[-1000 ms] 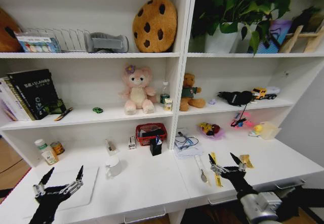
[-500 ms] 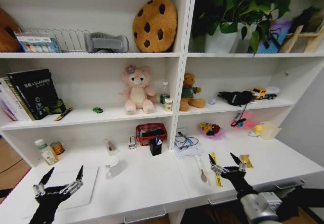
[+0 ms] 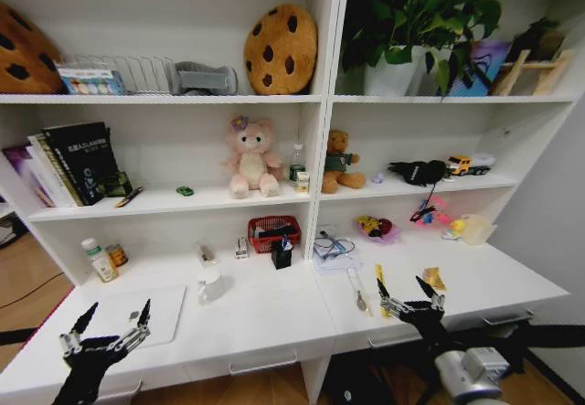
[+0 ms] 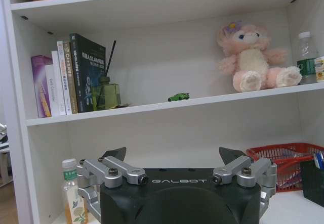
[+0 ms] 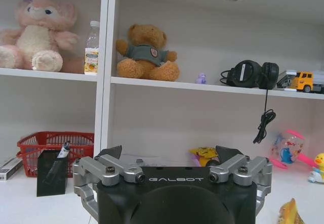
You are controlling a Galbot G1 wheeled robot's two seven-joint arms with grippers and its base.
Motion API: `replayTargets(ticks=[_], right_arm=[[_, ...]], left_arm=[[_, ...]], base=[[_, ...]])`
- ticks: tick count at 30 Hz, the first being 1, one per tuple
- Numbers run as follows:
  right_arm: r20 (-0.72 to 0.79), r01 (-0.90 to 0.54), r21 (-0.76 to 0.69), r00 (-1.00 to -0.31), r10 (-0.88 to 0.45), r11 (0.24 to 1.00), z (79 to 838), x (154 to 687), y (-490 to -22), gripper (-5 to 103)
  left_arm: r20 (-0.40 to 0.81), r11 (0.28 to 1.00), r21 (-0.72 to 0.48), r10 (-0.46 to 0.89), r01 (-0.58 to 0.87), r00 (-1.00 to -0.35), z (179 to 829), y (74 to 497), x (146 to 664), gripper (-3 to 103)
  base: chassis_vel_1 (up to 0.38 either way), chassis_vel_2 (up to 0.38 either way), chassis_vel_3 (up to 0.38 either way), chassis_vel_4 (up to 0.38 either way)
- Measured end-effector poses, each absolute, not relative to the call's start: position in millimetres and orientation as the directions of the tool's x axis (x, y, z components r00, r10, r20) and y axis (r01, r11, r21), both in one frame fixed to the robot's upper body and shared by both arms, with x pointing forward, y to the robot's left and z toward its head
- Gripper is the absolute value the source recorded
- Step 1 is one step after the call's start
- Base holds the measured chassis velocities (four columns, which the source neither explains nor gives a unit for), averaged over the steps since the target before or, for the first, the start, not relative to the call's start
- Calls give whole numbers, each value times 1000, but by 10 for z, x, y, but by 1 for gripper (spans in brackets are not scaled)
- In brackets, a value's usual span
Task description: Organize the objects on the table.
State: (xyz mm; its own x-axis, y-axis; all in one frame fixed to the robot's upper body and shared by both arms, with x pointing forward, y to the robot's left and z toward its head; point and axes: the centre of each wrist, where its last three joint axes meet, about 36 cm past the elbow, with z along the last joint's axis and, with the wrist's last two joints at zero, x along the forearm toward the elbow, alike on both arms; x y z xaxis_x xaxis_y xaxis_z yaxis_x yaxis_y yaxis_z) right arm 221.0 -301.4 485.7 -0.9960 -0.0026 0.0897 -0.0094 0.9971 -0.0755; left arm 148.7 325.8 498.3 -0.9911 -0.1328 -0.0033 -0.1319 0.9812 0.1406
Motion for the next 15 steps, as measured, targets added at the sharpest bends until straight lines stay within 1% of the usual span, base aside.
replayTargets(ticks=[3,6,10,15], right_arm=[[90,-9,-75,-996,-3,997,4856,2210,-3014,100],[89,-9,-75,-996,-2,997,4857,2210,-3014,100],[89,-9,-75,-996,-3,997,4857,2211,-3014,100],[89,-9,-75,-996,-3,997,4857,2212,-3014,100]], left_arm=[[-3,981,141,-133,-132,-991,4983,3258,1486,100],[-3,981,141,-133,-132,-991,4983,3258,1486,100],[-3,981,141,-133,-132,-991,4983,3258,1487,100],[-3,981,141,-133,-132,-991,4983,3258,1487,100]], base=[[120,-163,-162,147],[49,-27,-71,75],[1,5,0,14],[-54,53,60,-33]])
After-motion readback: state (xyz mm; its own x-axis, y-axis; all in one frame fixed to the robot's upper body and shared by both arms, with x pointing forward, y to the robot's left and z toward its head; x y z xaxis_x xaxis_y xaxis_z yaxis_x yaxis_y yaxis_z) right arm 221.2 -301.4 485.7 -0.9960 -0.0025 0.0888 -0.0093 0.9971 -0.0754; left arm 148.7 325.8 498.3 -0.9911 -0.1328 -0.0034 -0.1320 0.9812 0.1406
